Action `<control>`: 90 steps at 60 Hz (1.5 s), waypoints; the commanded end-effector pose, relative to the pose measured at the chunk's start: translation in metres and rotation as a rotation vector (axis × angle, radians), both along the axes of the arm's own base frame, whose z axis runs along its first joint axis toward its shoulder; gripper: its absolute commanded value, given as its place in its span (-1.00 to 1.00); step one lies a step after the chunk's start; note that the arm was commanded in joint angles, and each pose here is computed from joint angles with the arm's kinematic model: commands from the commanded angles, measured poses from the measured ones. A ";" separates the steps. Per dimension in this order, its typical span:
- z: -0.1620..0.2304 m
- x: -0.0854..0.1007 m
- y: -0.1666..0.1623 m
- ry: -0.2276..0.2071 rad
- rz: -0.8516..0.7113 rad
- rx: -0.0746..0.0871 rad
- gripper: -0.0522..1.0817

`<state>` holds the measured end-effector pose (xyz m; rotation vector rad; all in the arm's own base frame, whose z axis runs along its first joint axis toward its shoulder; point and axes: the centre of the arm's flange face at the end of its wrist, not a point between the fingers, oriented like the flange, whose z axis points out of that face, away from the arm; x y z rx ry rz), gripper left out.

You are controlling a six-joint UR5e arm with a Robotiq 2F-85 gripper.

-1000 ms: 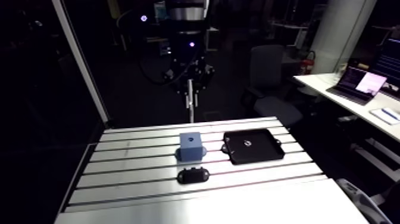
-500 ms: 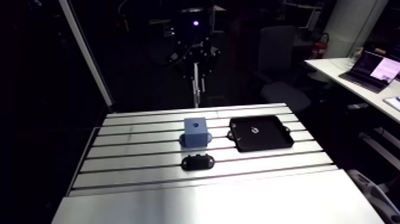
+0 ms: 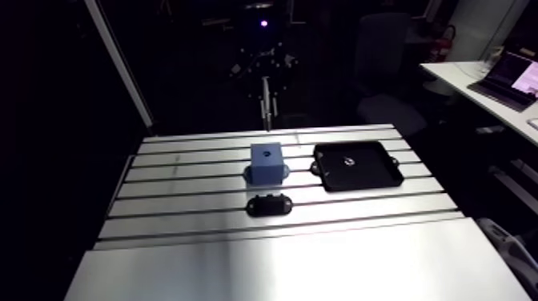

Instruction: Pick up the M10 bolt and insert it into the hex recess until seated.

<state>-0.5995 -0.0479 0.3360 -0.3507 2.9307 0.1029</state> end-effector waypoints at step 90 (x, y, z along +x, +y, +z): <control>-0.055 -0.011 -0.013 -0.014 0.038 0.003 0.75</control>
